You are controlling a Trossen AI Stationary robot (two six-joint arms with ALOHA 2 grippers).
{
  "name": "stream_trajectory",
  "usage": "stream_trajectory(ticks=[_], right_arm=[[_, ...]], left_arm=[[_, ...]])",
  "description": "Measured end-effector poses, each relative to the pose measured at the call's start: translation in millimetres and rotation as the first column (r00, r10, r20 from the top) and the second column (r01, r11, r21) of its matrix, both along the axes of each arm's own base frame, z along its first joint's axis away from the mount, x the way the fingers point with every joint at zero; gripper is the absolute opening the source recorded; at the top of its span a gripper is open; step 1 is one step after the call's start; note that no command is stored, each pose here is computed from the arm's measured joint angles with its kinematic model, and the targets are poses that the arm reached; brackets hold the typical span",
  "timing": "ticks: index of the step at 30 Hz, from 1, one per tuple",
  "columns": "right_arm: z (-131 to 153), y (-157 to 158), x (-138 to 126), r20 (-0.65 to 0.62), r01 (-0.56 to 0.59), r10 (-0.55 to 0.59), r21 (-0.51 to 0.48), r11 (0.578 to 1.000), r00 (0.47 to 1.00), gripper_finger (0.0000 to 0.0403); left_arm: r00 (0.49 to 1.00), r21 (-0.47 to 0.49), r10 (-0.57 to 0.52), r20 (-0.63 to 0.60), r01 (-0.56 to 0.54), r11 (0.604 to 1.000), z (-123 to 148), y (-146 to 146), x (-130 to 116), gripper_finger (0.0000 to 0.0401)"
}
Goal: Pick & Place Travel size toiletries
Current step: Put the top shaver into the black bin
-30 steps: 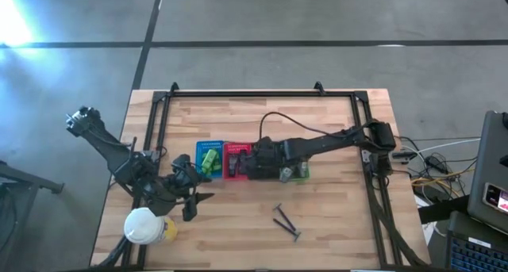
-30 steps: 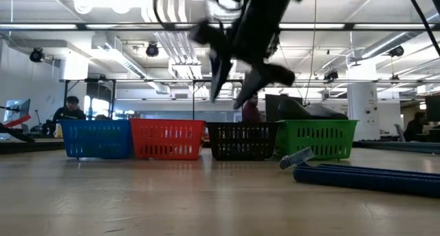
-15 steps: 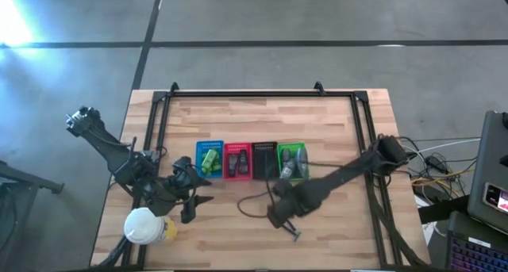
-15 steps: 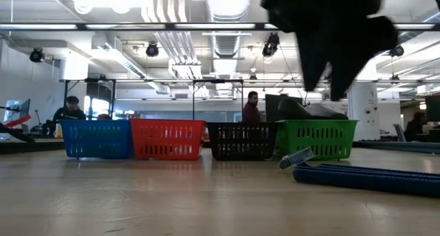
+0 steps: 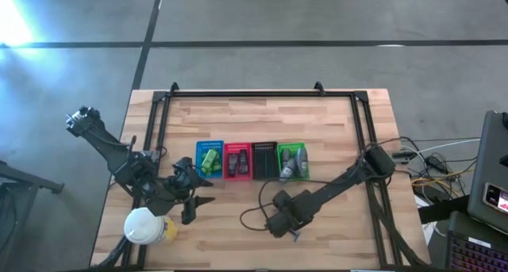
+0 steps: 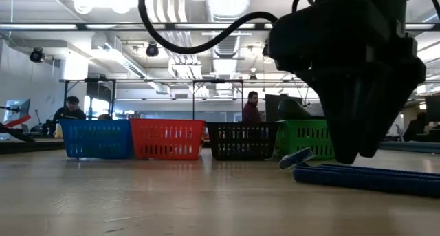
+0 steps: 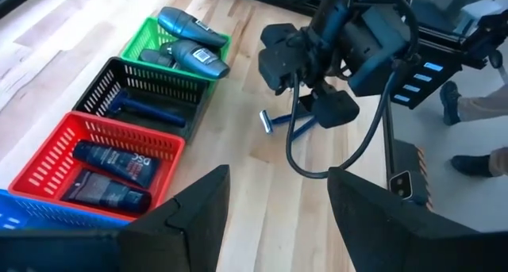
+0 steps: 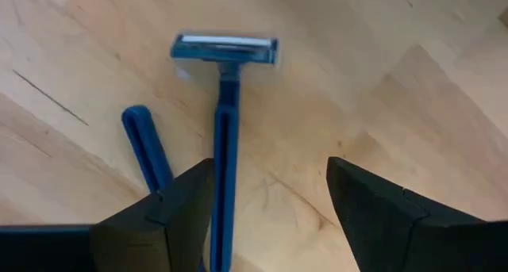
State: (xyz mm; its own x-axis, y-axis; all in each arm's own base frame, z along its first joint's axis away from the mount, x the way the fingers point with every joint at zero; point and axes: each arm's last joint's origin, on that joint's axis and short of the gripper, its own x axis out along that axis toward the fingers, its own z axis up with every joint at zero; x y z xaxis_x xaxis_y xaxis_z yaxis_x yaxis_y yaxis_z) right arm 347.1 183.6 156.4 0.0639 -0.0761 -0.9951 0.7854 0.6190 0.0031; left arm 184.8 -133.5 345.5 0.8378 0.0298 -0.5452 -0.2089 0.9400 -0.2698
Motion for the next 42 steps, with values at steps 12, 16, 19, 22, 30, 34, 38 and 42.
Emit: stream_trajectory(ticks=[12, 16, 19, 22, 30, 34, 38, 42], right_arm=[[-8.8, -1.1, 8.8, 0.044, -0.035, 0.035, 0.008, 0.999, 0.998, 0.0187], [-9.0, -1.6, 9.7, 0.053, -0.023, 0.023, -0.001, 1.0, 0.998, 0.0171], [-8.6, -2.4, 9.2, 0.048, -0.01, 0.01, -0.011, 1.0, 0.999, 0.0168], [-6.3, -4.5, 5.8, 0.008, -0.008, 0.008, -0.042, 0.999, 1.0, 0.0174], [-1.1, -5.7, 3.2, -0.03, -0.005, 0.004, -0.057, 0.998, 1.0, 0.021], [12.4, -2.5, 9.7, 0.019, -0.016, 0.017, -0.037, 0.999, 1.0, 0.0223], [15.0, -1.1, 12.4, 0.033, -0.053, 0.054, -0.031, 0.998, 0.998, 0.0234], [7.3, -0.9, 11.7, -0.004, -0.141, 0.141, -0.031, 0.99, 0.99, 0.024]], left_arm=[[1.0, -0.003, 0.001, 0.005, -0.001, 1.0, 0.4, -0.1, 0.4, 0.0218], [1.0, -0.003, 0.001, 0.005, -0.001, 1.0, 0.4, -0.1, 0.4, 0.0218], [1.0, -0.003, 0.001, 0.005, -0.001, 1.0, 0.4, -0.1, 0.4, 0.0218], [1.0, -0.003, 0.001, 0.004, -0.001, 1.0, 0.3, -0.1, 0.4, 0.0218], [1.0, 0.005, -0.003, 0.004, 0.003, 1.0, 0.3, 0.0, 0.3, 0.0218], [1.0, 0.006, -0.004, 0.003, 0.004, 1.0, 0.2, 0.0, 0.3, 0.0218], [1.0, 0.006, -0.004, 0.002, 0.004, 1.0, 0.0, 0.0, 0.3, 0.0218], [1.0, 0.007, -0.004, 0.002, 0.004, 1.0, -0.1, 0.0, 0.3, 0.0218]])
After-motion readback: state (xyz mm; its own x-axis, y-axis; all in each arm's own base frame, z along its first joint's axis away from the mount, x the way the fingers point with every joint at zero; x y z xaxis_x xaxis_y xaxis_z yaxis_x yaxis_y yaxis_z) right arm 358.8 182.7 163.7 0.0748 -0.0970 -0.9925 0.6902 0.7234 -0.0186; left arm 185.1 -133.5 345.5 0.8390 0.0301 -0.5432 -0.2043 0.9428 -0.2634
